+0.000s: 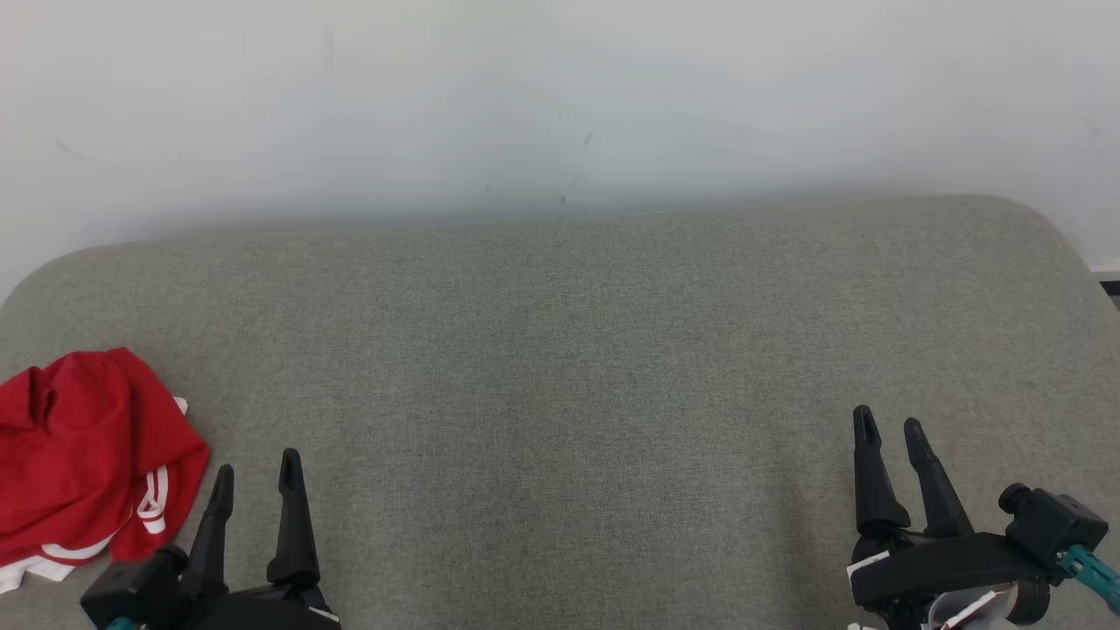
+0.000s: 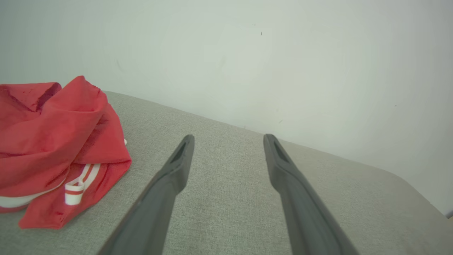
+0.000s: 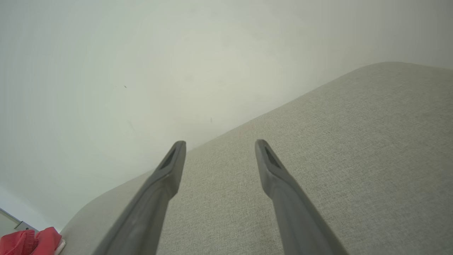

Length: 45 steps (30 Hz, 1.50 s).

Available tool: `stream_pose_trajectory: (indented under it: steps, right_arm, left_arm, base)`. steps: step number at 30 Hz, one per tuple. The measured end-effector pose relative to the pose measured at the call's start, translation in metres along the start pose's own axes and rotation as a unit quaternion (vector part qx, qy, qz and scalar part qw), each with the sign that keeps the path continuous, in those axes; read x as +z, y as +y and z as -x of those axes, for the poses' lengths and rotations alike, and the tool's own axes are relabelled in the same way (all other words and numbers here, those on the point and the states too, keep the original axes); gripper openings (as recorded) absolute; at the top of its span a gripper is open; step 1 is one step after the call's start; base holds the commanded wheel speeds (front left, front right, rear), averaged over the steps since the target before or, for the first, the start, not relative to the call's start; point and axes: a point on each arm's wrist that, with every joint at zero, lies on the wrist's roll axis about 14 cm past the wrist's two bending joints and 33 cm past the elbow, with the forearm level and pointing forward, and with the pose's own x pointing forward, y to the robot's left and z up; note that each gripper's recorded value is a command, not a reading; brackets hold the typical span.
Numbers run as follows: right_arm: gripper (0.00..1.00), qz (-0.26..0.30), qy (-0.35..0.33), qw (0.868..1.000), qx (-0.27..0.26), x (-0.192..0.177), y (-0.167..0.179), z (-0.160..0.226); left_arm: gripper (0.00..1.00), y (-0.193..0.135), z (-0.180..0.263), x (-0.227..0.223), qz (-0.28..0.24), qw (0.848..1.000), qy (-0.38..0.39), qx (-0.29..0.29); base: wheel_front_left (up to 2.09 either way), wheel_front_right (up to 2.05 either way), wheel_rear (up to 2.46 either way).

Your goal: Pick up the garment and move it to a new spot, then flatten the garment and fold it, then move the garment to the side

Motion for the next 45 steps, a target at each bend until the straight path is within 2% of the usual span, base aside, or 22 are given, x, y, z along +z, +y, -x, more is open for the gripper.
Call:
stream_pose_trajectory:
  steps: [9, 23, 45]
  right_arm:
    - [1.0, 0.05, -0.023, 0.998, 0.012, 0.012, 0.005, -0.003]
    - [1.0, 0.111, -0.016, 0.994, 0.016, 0.005, 0.004, 0.0]
    - [1.0, 0.203, -0.011, 0.978, 0.04, -0.002, 0.008, 0.003]
  left_arm:
    - [1.0, -0.004, 0.0, 0.006, -0.048, 0.999, -0.013, -0.006]
    - [1.0, -0.007, 0.002, 0.001, -0.109, 0.994, -0.013, -0.018]
    - [1.0, -0.014, 0.004, -0.001, -0.198, 0.979, -0.024, -0.038]
  base:
    - [0.0, 0.0, 0.0]
    - [0.0, 0.0, 0.0]
    - [0.0, 0.0, 0.0]
